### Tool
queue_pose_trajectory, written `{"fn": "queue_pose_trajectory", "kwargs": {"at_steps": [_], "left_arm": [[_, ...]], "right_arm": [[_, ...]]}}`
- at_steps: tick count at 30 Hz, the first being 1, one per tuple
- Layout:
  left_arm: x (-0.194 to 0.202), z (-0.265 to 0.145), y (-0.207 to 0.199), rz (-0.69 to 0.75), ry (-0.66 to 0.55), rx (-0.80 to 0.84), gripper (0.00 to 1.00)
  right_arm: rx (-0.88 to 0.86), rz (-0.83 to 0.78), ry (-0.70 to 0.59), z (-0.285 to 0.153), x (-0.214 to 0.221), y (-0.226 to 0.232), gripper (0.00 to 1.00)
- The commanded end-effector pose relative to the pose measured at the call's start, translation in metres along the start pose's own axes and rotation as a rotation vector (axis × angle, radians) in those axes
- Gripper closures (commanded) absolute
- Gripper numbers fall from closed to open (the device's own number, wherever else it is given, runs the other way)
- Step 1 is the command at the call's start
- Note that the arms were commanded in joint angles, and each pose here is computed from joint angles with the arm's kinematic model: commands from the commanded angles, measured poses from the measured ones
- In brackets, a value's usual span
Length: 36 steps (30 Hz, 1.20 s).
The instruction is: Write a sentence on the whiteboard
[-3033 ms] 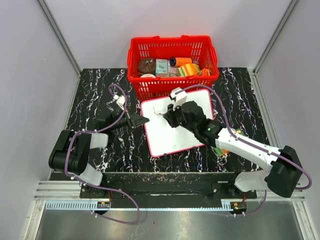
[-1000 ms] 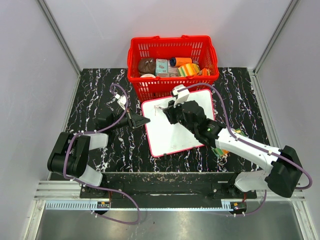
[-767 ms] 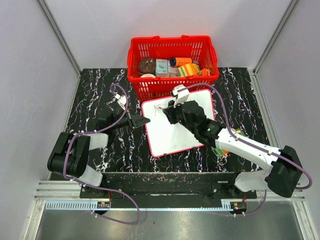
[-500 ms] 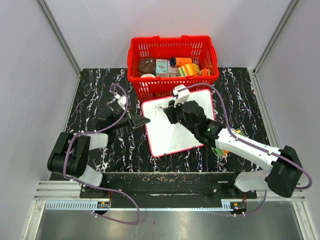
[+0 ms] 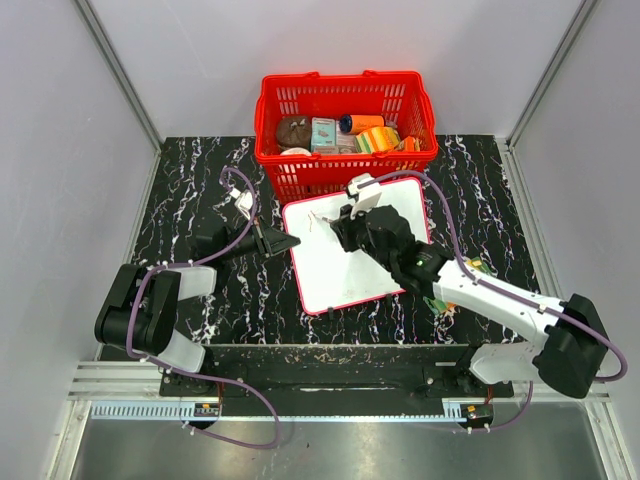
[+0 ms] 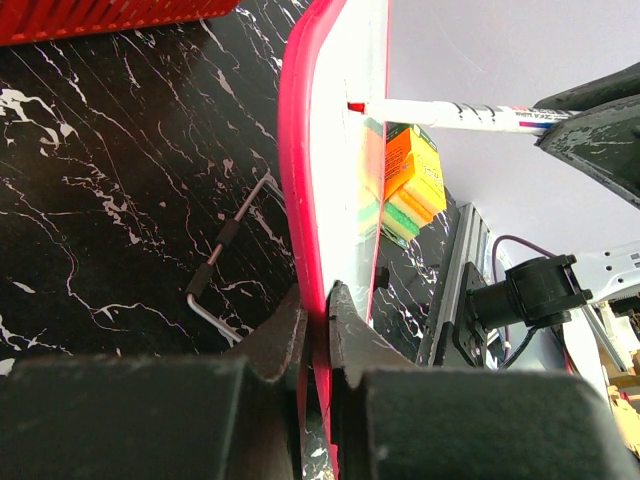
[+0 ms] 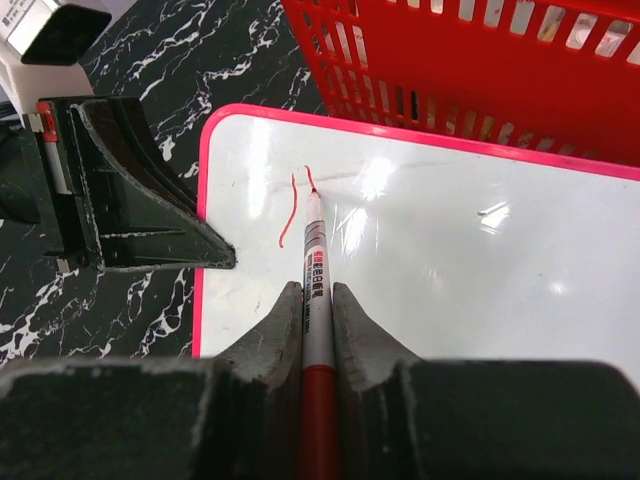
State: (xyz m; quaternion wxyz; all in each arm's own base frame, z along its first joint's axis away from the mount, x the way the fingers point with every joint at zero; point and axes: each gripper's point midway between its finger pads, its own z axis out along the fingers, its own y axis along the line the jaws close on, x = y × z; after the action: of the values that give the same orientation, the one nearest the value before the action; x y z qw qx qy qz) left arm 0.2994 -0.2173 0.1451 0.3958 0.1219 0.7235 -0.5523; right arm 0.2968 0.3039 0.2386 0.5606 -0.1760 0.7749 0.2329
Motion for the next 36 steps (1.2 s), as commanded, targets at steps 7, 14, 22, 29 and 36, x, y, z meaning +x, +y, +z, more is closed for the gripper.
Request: {"fn": "queue_pose_trajectory", "kwargs": {"at_steps": [7, 14, 22, 29, 36], "left_arm": [[-0.007, 0.004, -0.003, 0.173, -0.012, 0.018, 1.0], [-0.008, 0.005, -0.003, 0.176, -0.012, 0.018, 1.0], [-0.007, 0.005, -0.003, 0.173, -0.011, 0.017, 1.0], [-0.008, 0.005, -0.003, 0.176, -0.012, 0.016, 1.0], [-0.008, 0.004, -0.002, 0.18, -0.01, 0.009, 1.0]], "right_arm": [[0.021, -0.004, 0.035, -0.012, 0.013, -0.006, 1.0], [-0.015, 0.01, 0.051, -0.015, 0.019, -0.001, 1.0], [-0.072, 0.037, 0.083, -0.014, 0.028, 0.011, 1.0], [-0.116, 0.069, 0.077, -0.015, 0.026, 0.02, 1.0], [-0.12, 0.095, -0.047, -0.03, -0.009, 0.018, 1.0]]}}
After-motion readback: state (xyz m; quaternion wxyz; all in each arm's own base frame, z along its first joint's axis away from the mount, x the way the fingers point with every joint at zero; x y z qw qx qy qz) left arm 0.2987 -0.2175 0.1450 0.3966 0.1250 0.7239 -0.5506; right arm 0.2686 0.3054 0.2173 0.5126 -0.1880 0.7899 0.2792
